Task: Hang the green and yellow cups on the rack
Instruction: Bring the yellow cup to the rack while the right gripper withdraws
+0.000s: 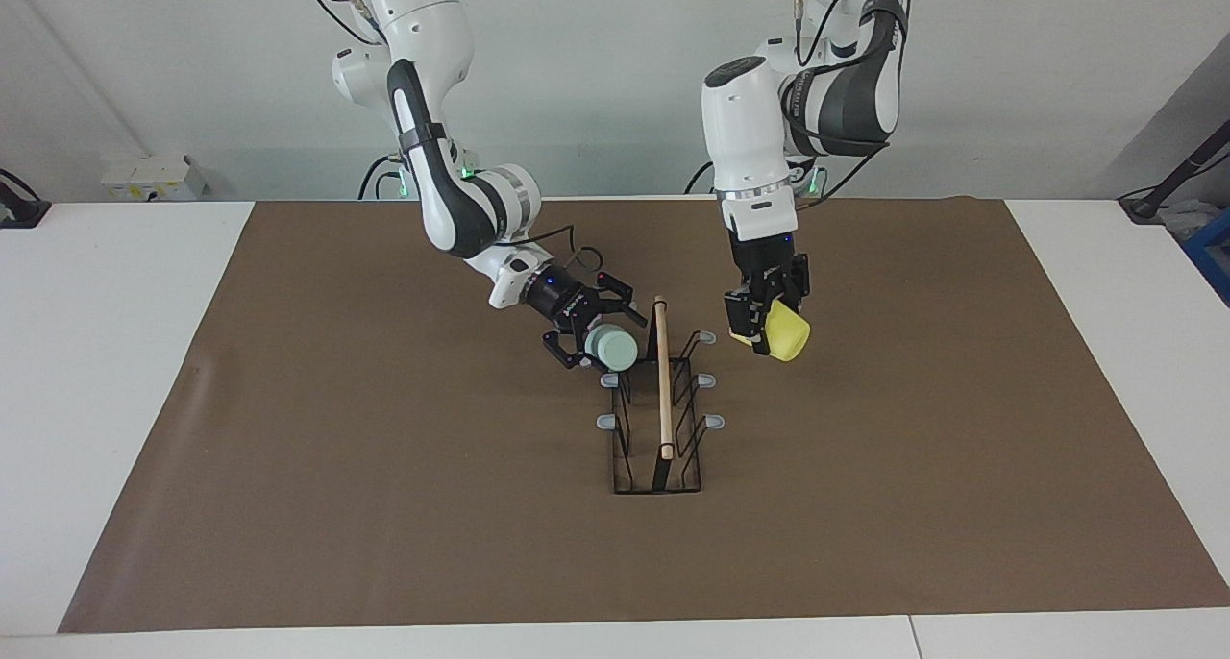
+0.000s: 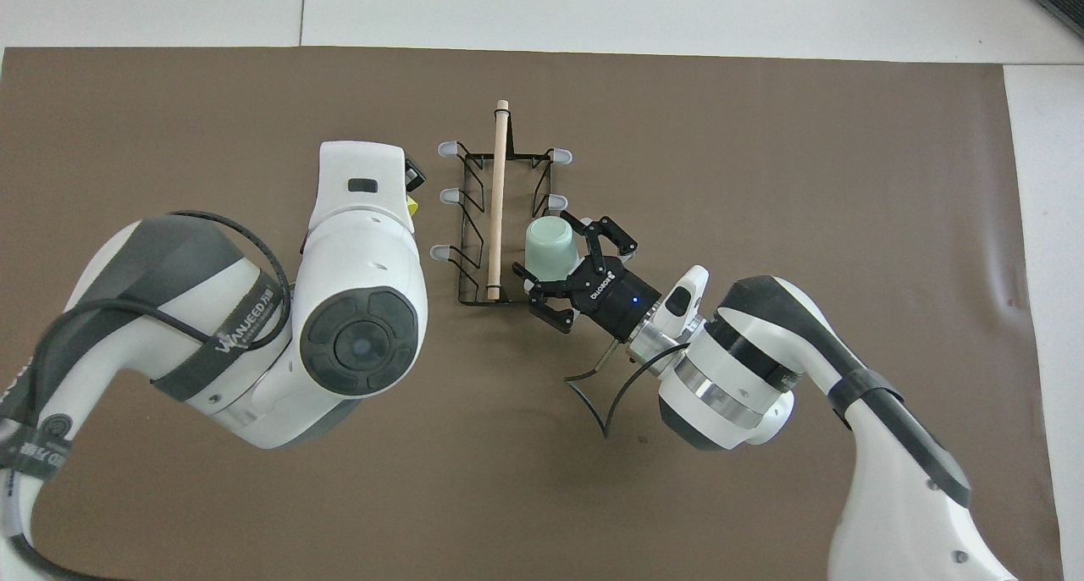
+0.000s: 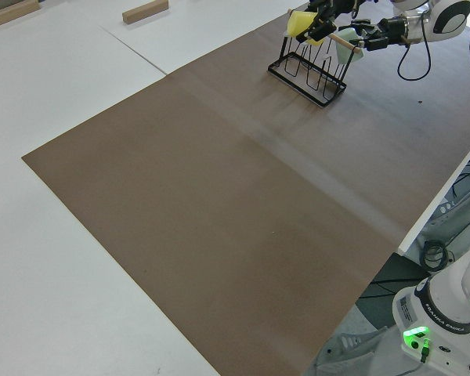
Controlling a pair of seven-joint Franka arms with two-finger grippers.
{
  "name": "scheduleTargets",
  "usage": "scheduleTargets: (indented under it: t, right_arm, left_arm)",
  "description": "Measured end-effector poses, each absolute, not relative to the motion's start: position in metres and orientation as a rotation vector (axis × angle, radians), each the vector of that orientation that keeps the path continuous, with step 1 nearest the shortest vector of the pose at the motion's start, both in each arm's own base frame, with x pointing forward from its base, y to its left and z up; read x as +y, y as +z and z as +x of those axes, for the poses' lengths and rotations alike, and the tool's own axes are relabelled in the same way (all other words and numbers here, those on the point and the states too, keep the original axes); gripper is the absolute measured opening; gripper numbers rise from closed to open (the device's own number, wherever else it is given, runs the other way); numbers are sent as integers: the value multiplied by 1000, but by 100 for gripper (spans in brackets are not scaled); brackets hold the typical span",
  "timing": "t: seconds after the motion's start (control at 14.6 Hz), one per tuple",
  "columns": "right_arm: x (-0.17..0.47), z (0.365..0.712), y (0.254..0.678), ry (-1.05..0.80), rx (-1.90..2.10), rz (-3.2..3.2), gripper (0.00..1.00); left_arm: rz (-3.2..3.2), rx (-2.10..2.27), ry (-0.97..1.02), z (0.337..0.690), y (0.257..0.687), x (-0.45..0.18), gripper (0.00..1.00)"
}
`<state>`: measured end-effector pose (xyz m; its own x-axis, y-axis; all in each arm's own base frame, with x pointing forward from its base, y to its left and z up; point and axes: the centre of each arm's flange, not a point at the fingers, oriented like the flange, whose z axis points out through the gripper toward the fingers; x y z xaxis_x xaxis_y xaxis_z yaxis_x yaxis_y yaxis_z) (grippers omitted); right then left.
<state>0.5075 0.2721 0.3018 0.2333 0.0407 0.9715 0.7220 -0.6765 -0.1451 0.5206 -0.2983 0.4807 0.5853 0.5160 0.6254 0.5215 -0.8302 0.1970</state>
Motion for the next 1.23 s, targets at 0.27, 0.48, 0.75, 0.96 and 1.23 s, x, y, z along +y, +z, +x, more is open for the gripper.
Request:
scheduleTargets:
  t: [0.27,0.48,0.75,0.96,1.23]
  right_arm:
    - [259,505,343,-1522,-725,-1987,100]
    - [238,498,372,-1526,-828,-2111,100]
    - [186,514,409,-1615,-1125,-2179,100]
    - [138,536,420,-1651,-1384,-2198,100]
    - [88,556,422,-1610,-1708,-2214,100]
  left_arm:
    - [-2725,-810,-1285,499,461,-310,69]
    - [-2686,-779,-1418,478,446,-325,69]
    - [-2618,-744,-1547,461,433,-330,69]
    - [-2536,-745,-1610,452,417,-329,69]
    - [-2443,-719,-1658,443,396,-337,69]
